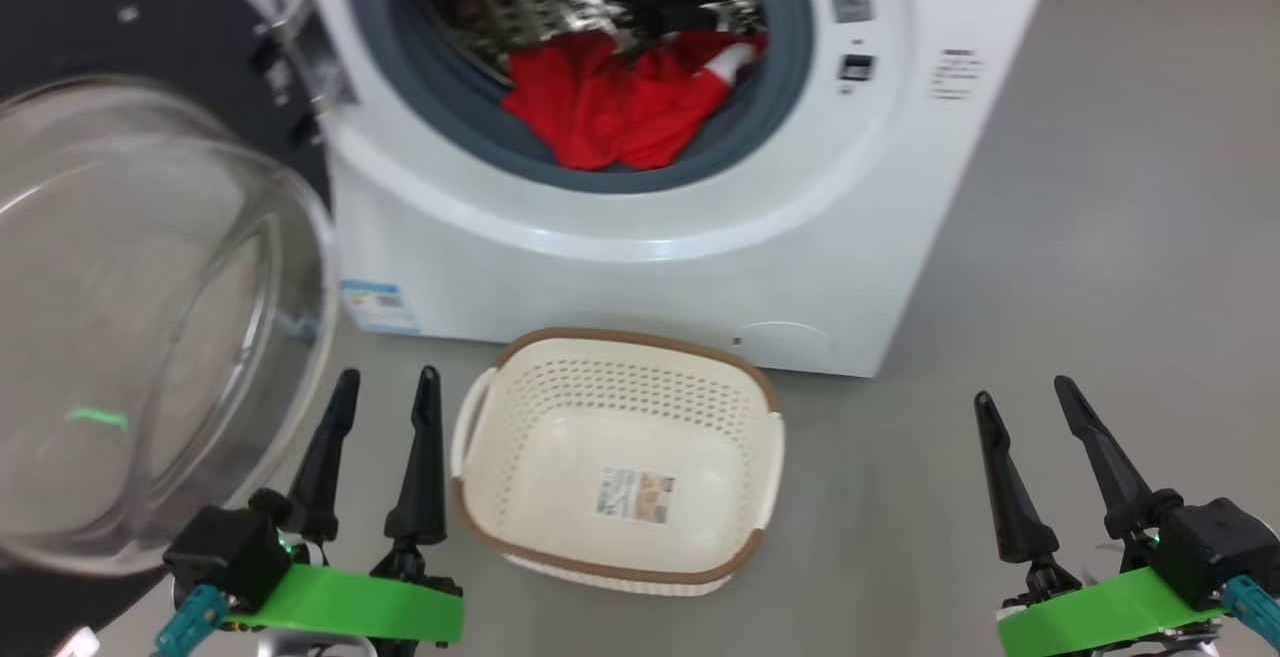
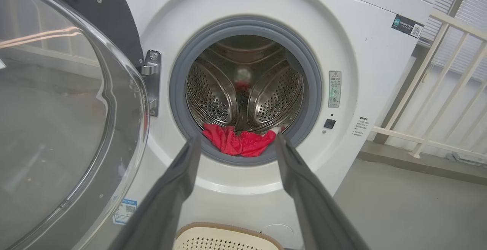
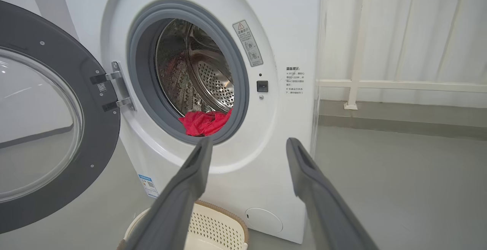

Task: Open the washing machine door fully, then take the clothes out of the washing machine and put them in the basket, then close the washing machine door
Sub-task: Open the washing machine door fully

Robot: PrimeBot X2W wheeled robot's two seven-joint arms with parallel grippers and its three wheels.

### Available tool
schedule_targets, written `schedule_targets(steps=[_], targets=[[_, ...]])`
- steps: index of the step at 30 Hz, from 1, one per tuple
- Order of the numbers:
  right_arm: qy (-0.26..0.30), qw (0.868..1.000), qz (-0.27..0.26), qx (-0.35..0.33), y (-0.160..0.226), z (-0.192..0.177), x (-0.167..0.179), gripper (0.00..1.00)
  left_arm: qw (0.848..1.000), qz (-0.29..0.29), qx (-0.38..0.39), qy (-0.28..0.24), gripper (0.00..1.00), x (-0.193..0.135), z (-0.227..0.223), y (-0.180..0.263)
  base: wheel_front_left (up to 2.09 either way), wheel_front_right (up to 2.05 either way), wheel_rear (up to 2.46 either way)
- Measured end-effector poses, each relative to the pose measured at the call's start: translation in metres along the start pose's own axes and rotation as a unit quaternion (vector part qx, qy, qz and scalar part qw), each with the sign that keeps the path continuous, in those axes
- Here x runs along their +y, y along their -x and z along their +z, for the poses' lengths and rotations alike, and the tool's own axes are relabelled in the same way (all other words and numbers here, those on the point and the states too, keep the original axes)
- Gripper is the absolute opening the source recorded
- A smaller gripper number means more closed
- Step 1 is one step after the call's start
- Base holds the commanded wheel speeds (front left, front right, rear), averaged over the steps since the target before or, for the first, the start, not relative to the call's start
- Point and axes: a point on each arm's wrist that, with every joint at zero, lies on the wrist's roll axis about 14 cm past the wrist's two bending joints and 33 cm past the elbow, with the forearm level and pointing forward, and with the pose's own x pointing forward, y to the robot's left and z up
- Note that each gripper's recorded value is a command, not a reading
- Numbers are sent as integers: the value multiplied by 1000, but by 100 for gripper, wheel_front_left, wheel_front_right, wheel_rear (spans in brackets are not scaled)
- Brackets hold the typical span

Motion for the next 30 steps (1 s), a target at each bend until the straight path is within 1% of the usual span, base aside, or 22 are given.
schedule_targets(steps=[9, 13, 16, 21, 30], targets=[[8, 996, -79, -27, 31, 22, -47, 100, 998, -58, 28, 7, 100, -42, -24, -15, 0, 0, 0], [16, 993, -109, -44, 47, 34, -63, 100, 995, -84, 53, -7, 100, -57, -42, -14, 0, 0, 0], [18, 991, -118, -51, 53, 39, -67, 100, 993, -99, 57, -26, 100, -62, -45, -15, 0, 0, 0], [22, 989, -136, -58, 69, 45, -74, 100, 990, -119, 66, -23, 100, -75, -52, -12, 0, 0, 0], [24, 986, -146, -71, 89, 53, -73, 100, 991, -107, 77, -5, 100, -69, -53, 6, 0, 0, 0]])
